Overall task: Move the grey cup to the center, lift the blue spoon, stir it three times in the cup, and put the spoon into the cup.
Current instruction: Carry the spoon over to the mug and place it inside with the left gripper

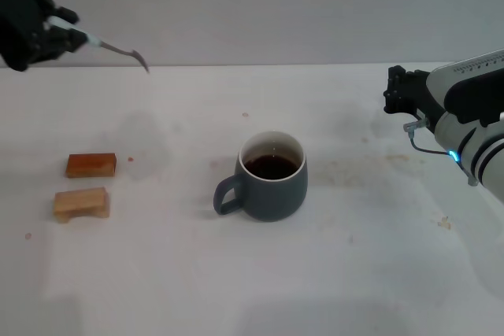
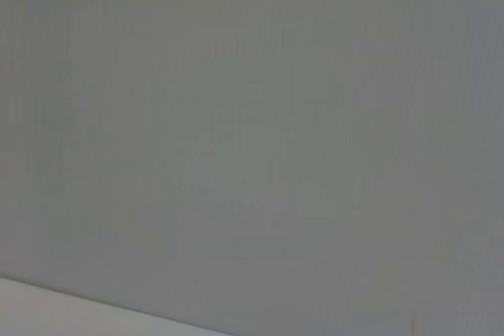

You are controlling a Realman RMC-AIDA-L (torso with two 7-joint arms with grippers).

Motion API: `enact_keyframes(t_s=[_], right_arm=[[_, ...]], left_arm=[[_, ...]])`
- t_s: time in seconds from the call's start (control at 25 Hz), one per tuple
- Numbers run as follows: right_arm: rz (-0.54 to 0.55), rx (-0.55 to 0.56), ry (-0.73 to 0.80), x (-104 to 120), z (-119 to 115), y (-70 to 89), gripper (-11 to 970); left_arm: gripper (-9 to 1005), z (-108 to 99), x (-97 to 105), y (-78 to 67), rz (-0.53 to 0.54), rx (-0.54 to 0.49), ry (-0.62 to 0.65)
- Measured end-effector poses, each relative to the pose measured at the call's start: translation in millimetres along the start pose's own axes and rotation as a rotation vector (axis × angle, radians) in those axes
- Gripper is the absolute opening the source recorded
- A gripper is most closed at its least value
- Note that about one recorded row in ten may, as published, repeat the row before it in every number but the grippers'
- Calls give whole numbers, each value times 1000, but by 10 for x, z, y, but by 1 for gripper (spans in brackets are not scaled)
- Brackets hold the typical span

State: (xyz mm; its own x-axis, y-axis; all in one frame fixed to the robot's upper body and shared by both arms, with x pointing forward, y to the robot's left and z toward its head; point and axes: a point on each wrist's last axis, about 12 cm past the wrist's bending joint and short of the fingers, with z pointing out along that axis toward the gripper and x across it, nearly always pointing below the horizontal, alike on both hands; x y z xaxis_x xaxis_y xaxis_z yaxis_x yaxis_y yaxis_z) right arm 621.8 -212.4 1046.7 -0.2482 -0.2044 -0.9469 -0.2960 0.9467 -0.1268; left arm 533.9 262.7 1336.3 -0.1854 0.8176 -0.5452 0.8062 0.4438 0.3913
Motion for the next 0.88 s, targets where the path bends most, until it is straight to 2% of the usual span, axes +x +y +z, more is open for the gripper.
enact_keyframes(t_s=[0.28, 0.4, 0.44, 0.48, 0.6, 0.64, 0.68, 0.88], right_arm=[[-12, -4, 6, 14, -6, 2, 14], [4, 24, 8, 44, -23, -69, 13], [10, 71, 13, 82, -55, -184, 13], [10, 71, 13, 82, -55, -184, 13], [6, 187, 6, 128, -156, -445, 13], [5, 267, -6, 135, -262, -630, 13], [5, 267, -6, 135, -262, -630, 13], [22, 452, -39, 139, -666, -1098, 13]], left_arm=[[178, 179, -228, -192, 98, 91, 21], [177, 246, -304, -284, 119, 127, 14], [177, 264, -320, -309, 123, 136, 14], [177, 273, -325, -322, 124, 140, 14], [177, 283, -330, -344, 118, 151, 7], [177, 281, -321, -343, 109, 155, 0], [178, 281, -321, -343, 109, 155, 0], [178, 311, -320, -362, 100, 177, -3]])
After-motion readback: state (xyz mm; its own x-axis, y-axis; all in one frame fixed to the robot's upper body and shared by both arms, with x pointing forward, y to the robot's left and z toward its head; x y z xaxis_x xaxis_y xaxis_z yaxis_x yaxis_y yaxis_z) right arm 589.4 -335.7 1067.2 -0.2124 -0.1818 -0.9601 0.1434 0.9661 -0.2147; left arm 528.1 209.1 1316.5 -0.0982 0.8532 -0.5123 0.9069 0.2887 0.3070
